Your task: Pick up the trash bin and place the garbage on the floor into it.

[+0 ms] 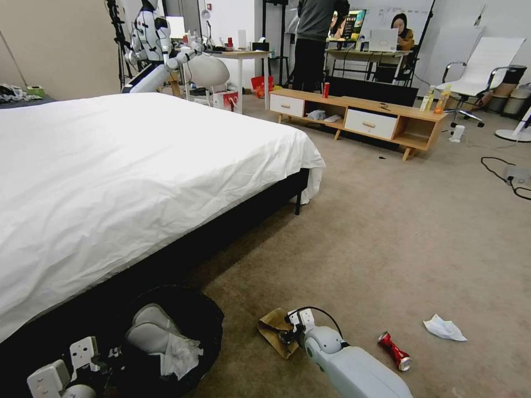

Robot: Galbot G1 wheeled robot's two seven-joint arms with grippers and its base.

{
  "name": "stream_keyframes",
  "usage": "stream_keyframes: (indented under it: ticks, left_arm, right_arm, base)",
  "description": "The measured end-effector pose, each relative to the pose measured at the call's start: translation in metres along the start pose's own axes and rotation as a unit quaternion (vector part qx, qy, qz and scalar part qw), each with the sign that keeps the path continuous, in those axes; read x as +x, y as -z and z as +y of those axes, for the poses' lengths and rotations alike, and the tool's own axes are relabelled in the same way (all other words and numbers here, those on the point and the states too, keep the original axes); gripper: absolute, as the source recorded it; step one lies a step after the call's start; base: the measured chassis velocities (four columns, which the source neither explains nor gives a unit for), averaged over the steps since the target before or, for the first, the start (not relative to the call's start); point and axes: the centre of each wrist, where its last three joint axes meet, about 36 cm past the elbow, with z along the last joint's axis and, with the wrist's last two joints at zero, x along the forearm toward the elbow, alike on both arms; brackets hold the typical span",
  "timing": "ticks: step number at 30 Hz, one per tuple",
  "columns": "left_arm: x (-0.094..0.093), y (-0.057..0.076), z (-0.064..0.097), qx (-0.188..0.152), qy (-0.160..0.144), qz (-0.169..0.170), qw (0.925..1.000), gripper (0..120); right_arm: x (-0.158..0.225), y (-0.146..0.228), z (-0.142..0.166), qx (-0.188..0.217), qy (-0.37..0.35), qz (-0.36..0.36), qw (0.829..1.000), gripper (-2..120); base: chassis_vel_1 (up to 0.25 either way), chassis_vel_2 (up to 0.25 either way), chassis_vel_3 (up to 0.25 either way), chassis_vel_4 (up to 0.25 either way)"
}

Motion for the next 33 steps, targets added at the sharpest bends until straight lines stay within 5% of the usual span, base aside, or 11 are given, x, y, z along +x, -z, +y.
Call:
stream_keyframes:
  ticks: [14, 22, 33]
  left_arm:
    - [-0.002, -0.001, -0.003, -0.001, -0.002, 0.001, 1.0, 2]
    - [-0.003, 0.002, -0.005, -0.001, -0.006, -0.003, 1.0, 2]
    - [-0.003, 0.01, -0.009, 0.008, -0.02, -0.015, 0.9997, 2]
  right_arm:
    - [0.029, 0.005, 0.003, -0.009, 0.005, -0.031, 0.999, 0]
    - [0.063, 0.031, -0.008, -0.01, 0.004, -0.084, 0.996, 0]
    - [0.171, 0.079, -0.028, -0.002, 0.017, -0.183, 0.983, 0]
  base:
    - [0.0, 0.0, 0.0, 0.0]
    - [0.0, 0.0, 0.0, 0.0]
    - [0.0, 0.0, 0.0, 0.0]
